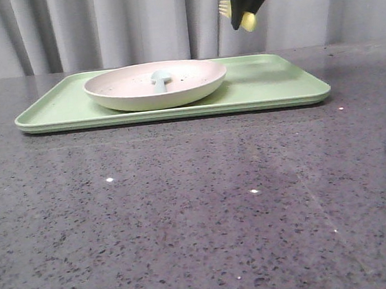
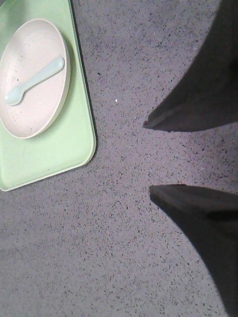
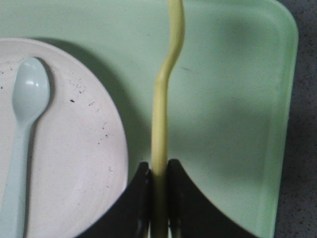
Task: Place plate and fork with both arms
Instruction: 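Lift the yellow fork with the right gripper and move it beside the plate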
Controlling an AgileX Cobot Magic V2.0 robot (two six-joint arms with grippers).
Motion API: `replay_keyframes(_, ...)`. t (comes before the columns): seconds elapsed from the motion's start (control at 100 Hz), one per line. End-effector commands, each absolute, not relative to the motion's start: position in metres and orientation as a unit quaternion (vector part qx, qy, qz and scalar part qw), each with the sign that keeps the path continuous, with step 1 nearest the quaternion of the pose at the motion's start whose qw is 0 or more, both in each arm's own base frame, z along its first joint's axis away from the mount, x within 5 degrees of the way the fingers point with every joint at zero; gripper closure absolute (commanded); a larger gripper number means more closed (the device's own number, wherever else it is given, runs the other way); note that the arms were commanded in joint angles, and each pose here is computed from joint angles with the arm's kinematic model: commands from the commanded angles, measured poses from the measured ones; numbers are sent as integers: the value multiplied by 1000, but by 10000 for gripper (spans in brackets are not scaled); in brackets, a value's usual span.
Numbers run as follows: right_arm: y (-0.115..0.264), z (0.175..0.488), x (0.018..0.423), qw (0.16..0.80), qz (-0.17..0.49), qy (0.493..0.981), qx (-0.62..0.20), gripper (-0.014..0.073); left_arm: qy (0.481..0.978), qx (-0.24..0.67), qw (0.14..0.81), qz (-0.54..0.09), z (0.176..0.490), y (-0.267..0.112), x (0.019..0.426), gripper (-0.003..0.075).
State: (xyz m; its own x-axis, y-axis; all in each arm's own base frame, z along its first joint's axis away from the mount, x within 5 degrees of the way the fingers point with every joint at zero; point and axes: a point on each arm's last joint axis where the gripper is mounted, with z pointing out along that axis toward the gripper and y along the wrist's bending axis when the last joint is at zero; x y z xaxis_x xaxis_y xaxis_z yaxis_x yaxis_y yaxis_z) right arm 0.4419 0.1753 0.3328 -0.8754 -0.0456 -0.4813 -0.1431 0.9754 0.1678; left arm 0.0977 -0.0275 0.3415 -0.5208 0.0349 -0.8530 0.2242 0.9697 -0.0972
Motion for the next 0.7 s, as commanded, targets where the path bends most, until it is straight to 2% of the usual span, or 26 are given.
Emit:
replay_keyframes(0.0, 161, 371, 420, 249, 97, 962, -57, 643, 845, 69, 518, -111, 355, -29, 99, 461)
replay_keyframes(0.25, 159, 366, 421, 240, 96, 964, -57, 643, 845, 69, 518, -111, 355, -29, 99, 461)
replay_keyframes(0.5, 157, 333, 423, 186, 82, 978, -52, 643, 844, 69, 519, -112, 355, -29, 99, 461)
replay_keyframes(0.69, 152, 331, 425, 195, 52, 978, -54, 643, 844, 69, 519, -112, 355, -29, 99, 461)
